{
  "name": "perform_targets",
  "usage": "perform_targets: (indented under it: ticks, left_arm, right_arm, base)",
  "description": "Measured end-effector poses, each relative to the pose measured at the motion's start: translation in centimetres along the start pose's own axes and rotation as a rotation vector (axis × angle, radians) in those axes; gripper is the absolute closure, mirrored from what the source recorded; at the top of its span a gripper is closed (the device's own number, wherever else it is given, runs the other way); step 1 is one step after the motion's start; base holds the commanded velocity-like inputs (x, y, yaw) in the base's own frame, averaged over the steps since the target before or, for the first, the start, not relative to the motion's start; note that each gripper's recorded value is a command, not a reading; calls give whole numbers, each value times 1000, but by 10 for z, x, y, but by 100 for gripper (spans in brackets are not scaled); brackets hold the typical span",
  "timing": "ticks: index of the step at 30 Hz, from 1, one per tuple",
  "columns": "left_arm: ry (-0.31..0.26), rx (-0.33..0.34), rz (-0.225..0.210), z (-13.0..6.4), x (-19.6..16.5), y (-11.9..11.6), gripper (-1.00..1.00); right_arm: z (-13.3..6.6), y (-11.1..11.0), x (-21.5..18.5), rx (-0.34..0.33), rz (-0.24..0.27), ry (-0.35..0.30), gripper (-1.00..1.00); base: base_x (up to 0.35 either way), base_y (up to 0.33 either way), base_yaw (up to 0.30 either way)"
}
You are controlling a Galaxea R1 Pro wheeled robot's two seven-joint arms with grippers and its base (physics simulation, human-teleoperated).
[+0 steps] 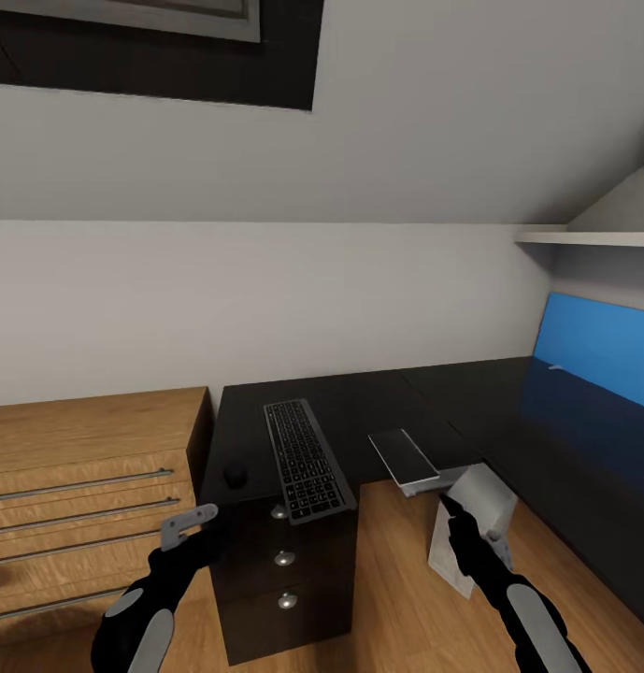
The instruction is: In the bedroom, organize the workspace by keeping the computer under the desk, ensuring the monitor is on the desk, placing the keyboard on the desk next to the monitor, placing the mouse on the desk next to the keyboard, moving the folder from the swivel chair onto the desk next to the mouse, stacking the notebook on top of the folder with the pen on top of the notebook, and positioning the swivel chair next to the desk.
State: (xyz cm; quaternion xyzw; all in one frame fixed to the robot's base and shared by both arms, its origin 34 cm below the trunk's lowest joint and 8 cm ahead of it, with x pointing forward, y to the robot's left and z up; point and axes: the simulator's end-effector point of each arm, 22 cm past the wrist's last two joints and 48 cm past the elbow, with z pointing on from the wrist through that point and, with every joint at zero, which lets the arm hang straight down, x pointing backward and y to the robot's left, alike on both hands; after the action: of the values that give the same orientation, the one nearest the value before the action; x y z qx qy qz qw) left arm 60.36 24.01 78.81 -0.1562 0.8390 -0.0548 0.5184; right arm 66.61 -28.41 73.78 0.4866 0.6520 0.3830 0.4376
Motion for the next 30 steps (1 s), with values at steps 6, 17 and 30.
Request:
perform_targets:
  ticks: [6,17,30]
  left_arm:
    - [-2,-2,1,0,-1,1,-100]
    - [-1,-2,-1,0,0,0,-100]
    - [2,-2,10,-6,-16,-1,-100]
  right_arm:
    - [0,-3,0,5,2,-1,-100]
    - [0,-5,-2,11,0,-4,-100]
    - [-7,-21,-20,112,-22,-17,-100]
  base:
    - [0,0,0]
    - [0,0,0]
    - [0,0,0]
